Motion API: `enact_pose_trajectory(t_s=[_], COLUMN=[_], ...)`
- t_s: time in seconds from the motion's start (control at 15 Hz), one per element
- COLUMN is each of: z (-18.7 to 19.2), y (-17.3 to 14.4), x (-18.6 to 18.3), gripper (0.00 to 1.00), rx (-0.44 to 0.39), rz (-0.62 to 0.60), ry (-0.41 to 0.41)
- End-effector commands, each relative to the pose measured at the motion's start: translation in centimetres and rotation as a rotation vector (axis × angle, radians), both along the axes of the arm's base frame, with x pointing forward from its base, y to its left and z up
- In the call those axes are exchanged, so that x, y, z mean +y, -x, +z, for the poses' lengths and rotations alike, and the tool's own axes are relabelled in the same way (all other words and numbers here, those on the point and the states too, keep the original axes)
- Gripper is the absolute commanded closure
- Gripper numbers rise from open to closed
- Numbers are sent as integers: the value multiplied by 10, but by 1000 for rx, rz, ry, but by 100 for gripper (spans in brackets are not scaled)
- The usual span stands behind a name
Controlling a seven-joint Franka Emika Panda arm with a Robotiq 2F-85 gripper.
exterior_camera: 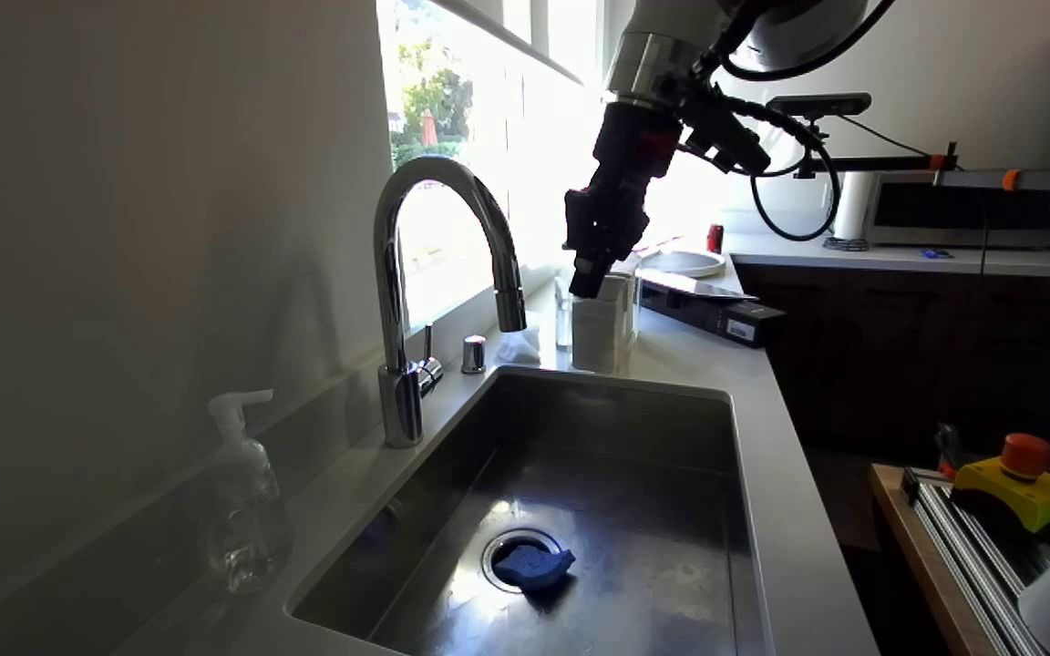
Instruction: Push the faucet handle to the left the move the blue sponge in the sink to the left.
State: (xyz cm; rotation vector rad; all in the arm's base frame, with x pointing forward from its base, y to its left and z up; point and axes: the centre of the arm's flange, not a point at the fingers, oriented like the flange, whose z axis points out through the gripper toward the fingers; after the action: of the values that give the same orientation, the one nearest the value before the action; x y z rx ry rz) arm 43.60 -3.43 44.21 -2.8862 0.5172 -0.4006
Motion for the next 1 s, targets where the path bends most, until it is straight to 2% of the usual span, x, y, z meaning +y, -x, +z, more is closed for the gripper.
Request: enact_pose_trajectory(t_s=[0.0,0.33,0.93], z=[-3,-4,-10], y=[-14,-20,-24], x=[3,8,20], gripper=[100,100,100], rx=[-45,-117,-192], rz=[1,19,98], ry=[22,28,6])
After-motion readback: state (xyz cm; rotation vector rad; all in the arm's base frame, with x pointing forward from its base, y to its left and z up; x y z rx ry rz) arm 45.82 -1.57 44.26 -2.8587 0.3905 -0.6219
